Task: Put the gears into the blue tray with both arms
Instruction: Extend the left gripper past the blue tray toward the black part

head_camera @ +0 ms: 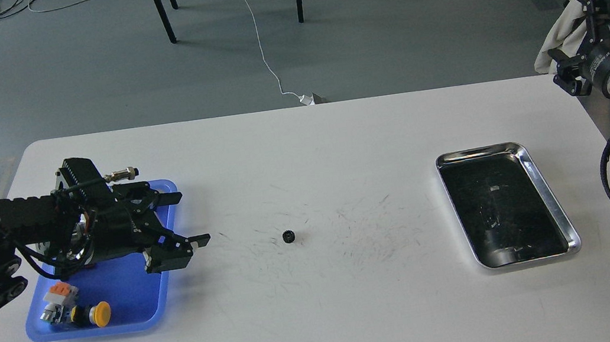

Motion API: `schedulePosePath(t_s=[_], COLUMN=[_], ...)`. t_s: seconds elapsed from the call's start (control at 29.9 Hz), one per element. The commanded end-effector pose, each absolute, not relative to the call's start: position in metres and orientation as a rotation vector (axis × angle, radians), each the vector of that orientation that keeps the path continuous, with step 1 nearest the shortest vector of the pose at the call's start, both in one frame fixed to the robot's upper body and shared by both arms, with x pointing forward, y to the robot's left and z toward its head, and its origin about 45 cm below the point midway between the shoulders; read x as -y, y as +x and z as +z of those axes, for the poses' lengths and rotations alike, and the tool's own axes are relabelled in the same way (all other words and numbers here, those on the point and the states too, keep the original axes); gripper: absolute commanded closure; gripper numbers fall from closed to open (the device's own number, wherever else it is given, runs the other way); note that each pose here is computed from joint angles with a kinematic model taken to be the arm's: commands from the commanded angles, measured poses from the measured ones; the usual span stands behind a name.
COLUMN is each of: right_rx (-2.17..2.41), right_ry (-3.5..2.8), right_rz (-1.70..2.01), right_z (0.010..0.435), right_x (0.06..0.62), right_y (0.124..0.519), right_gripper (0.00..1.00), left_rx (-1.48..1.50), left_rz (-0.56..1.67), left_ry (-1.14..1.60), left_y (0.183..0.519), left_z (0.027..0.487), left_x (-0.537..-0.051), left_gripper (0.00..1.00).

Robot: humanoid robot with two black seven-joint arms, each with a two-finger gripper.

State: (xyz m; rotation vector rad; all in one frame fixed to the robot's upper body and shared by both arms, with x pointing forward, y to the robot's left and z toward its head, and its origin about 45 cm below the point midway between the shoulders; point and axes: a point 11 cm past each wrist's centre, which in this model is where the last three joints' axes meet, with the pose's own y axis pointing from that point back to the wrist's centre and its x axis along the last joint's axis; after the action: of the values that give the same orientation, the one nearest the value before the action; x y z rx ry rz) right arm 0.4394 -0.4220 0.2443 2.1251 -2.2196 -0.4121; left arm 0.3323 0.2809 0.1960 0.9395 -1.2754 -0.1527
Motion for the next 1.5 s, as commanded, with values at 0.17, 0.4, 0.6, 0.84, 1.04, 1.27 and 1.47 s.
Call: schedulePosePath(t_s=[0.17,0.4,0.6,0.84,1.04,1.27,1.47], right_rx=[2.226,2.225,2.239,2.288,2.306,2.324,2.326], right_ry=[2.119,2.117,2.114,2.085,2.073,2.046,2.034], right_rz=[-0.412,-0.412,-0.439,-0.466,-0.472,-0.468,-0.475], right_z=[0.244,0.242,0.238,0.234,0.232,0.230,0.226], right_x=[0.422,0.422,0.421,0.432,0.436,0.444,0.446], right_y=[0.439,0.439,0.438,0.434,0.432,0.430,0.427], right_gripper=[0.03,0.03,0.03,0.03,0.03,0.03,0.03], left_rx=[1.261,1.266,1.396,1.359,1.330,1.316,1.371], left_rz=[-0.056,-0.109,-0.162,-0.222,-0.235,-0.258,-0.282], left_ry=[0.815,0.826,0.747,0.715,0.733,0.741,0.721], left_y=[0.345,0.338,0.335,0.326,0.333,0.333,0.329], left_z=[0.213,0.204,0.194,0.166,0.144,0.122,0.108], left_x=[-0.242,-0.239,-0.204,-0.181,-0.168,-0.157,-0.156], left_gripper=[0.06,0.02,0.02,0.03,0.10,0.14,0.16])
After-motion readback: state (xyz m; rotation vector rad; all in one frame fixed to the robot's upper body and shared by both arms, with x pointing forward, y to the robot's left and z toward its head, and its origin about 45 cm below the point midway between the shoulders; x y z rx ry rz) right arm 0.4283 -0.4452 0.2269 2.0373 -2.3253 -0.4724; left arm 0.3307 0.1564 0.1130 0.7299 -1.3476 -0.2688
